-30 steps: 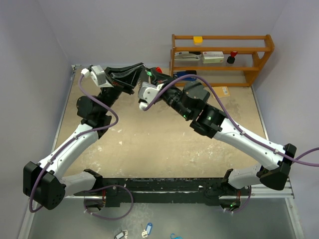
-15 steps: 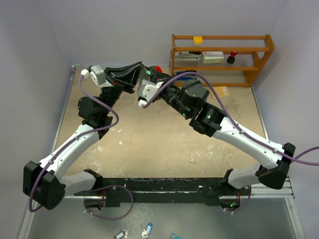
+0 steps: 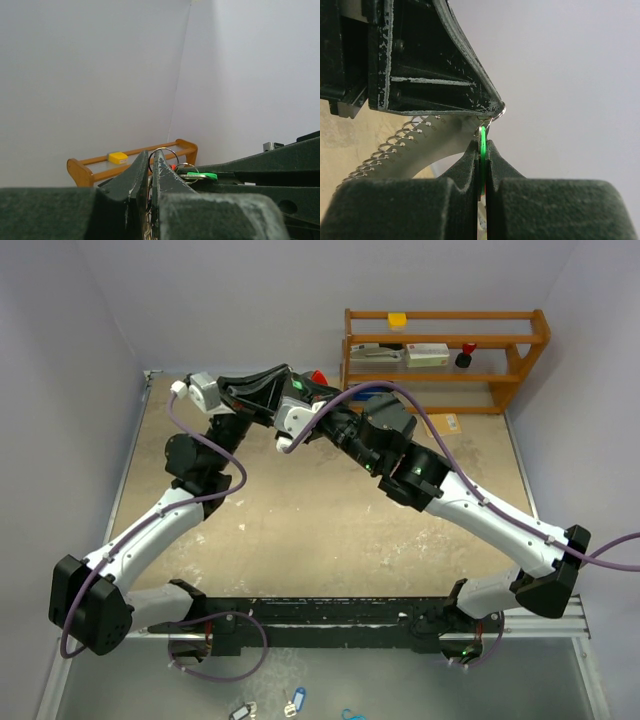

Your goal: Remove the keys from the keyring

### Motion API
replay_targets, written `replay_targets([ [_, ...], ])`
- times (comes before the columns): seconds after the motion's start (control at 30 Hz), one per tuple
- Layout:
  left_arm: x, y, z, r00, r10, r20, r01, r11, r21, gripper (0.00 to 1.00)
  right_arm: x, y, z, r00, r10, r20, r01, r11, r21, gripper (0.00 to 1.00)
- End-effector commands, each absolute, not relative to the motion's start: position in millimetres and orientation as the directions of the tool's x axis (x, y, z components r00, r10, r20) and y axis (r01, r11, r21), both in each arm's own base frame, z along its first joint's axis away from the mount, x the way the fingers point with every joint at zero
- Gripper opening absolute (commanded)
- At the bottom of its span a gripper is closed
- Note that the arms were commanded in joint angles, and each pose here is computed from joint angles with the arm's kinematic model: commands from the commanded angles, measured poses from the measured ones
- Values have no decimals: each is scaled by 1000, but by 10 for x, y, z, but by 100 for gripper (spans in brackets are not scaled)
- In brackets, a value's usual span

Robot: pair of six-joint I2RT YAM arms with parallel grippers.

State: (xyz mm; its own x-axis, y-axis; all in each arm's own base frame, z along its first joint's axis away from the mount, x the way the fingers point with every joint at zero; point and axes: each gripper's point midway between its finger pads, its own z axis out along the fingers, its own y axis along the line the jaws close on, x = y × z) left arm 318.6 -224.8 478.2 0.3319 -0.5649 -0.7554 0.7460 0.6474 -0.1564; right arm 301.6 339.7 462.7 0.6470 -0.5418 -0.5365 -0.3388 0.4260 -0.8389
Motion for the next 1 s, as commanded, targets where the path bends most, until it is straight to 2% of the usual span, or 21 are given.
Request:
replay_targets([
  [0.0,3439,-1938,4784,422,-529,-736,606,769,-206,0,2794,3338,5116,710,-448,-543,-316,487,-815,0],
  [0.4,3607,-1933,4554,402,-466,-788,547,812,-202,0,2746,3157,5447,729,-458,-508,-240,524,-817,0],
  [0.97,3561,-2135,4267,327,-373,-868,603,790,-112,0,2820,3015,5814,732,-550,-402,-74,522,-850,0],
])
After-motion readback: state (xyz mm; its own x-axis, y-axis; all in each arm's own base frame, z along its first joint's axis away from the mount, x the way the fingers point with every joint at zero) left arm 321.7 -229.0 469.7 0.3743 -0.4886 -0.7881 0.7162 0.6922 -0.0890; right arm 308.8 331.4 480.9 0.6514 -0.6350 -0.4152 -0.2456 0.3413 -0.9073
